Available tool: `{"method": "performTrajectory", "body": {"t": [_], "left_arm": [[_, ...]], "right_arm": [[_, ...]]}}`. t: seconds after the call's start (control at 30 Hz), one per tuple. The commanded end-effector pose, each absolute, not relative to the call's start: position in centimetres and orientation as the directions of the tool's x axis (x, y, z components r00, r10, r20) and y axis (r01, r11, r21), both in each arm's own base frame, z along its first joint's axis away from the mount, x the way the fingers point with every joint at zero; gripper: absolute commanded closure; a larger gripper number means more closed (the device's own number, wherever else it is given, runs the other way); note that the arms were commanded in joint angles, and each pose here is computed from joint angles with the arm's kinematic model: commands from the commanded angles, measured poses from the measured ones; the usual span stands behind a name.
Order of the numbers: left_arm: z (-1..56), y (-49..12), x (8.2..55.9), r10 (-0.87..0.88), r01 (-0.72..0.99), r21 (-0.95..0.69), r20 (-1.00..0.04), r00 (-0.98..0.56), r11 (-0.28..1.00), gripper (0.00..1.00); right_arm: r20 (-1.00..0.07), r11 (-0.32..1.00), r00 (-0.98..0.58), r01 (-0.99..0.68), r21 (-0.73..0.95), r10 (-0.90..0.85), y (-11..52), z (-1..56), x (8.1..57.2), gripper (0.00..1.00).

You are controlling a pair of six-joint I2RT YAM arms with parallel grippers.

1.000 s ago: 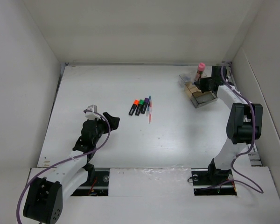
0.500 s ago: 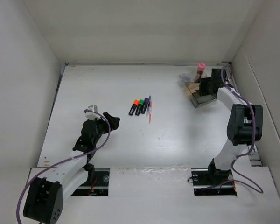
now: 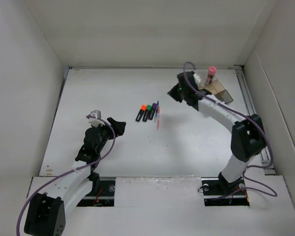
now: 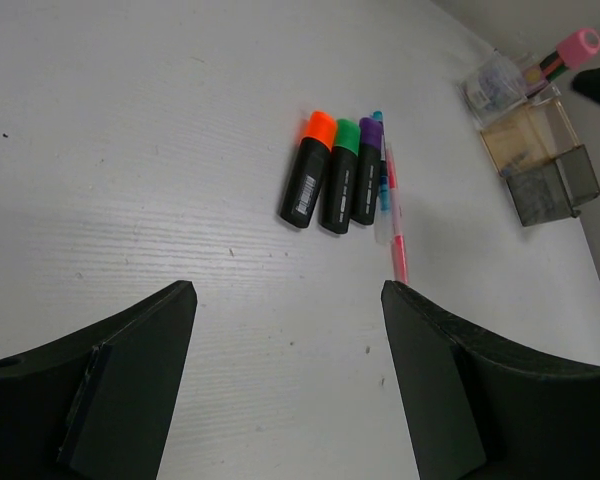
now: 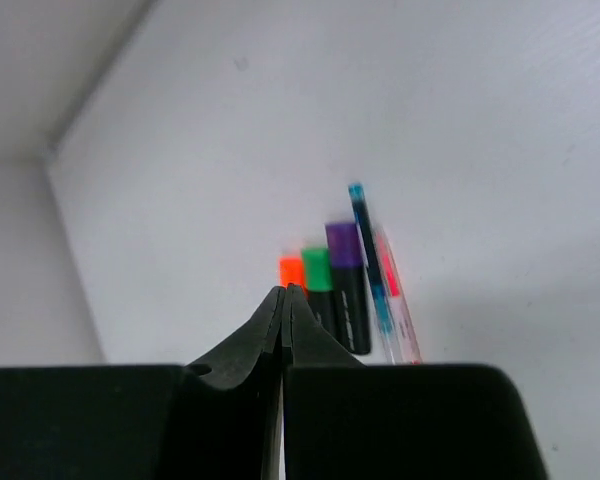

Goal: Sort the stationery into containers
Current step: Pick up the pen from the center of the board.

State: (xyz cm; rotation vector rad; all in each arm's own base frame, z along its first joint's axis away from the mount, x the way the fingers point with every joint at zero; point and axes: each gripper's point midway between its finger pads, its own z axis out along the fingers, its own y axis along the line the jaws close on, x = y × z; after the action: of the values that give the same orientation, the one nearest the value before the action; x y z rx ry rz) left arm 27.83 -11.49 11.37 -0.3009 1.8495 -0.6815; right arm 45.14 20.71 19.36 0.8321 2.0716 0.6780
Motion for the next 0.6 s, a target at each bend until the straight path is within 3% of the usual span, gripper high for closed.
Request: {"method": "performTrajectory", "body": {"t": [0.0, 0.07, 0.1, 0.13, 0.23, 0.4, 0.57], "left_arm": [[13.3, -11.8, 28.1, -0.517, 0.159, -0.589, -0.787, -0.337, 0.793, 0.28], [13.1, -11.8, 28.0, -0.517, 0.159, -0.589, -0.787, -0.337, 0.793, 0.28], [13.1, -11.8, 28.0, -0.517, 0.159, -0.589, -0.787, -0.337, 0.793, 0.28], [13.4, -11.8, 28.0, -0.519, 0.165, -0.589, -0.789, -0.329, 0.791, 0.28], [13.2, -11.7, 27.9, -0.517, 0.16, -0.589, -0.787, -0.335, 0.792, 0.28], [13.5, -11.6, 28.0, -0.522, 0.16, -0.588, -0.79, -0.321, 0.793, 0.28], [13.7, -11.8, 28.0, -0.522, 0.172, -0.59, -0.791, -0.319, 0.789, 0.28]], "right_arm": [[-0.589, 0.808, -0.56, 0.328, 0.489, 0.583, 22.7, 14.5, 43.9, 0.99], [-0.603, 0.855, -0.613, 0.297, 0.424, 0.511, 25.1, 12.7, 43.3, 0.86], [-0.6, 0.863, -0.627, 0.288, 0.415, 0.498, 25.9, 12.2, 43.1, 0.73], [-0.621, 0.876, -0.621, 0.289, 0.386, 0.478, 26.0, 11.9, 43.1, 0.68], [-0.635, 0.905, -0.646, 0.275, 0.324, 0.423, 27.5, 10.5, 42.6, 0.61], [-0.637, 0.928, -0.676, 0.274, 0.25, 0.371, 28.0, 8.2, 41.3, 0.61], [-0.623, 0.935, -0.697, 0.282, 0.214, 0.353, 27.3, 6.5, 40.5, 0.68]]}}
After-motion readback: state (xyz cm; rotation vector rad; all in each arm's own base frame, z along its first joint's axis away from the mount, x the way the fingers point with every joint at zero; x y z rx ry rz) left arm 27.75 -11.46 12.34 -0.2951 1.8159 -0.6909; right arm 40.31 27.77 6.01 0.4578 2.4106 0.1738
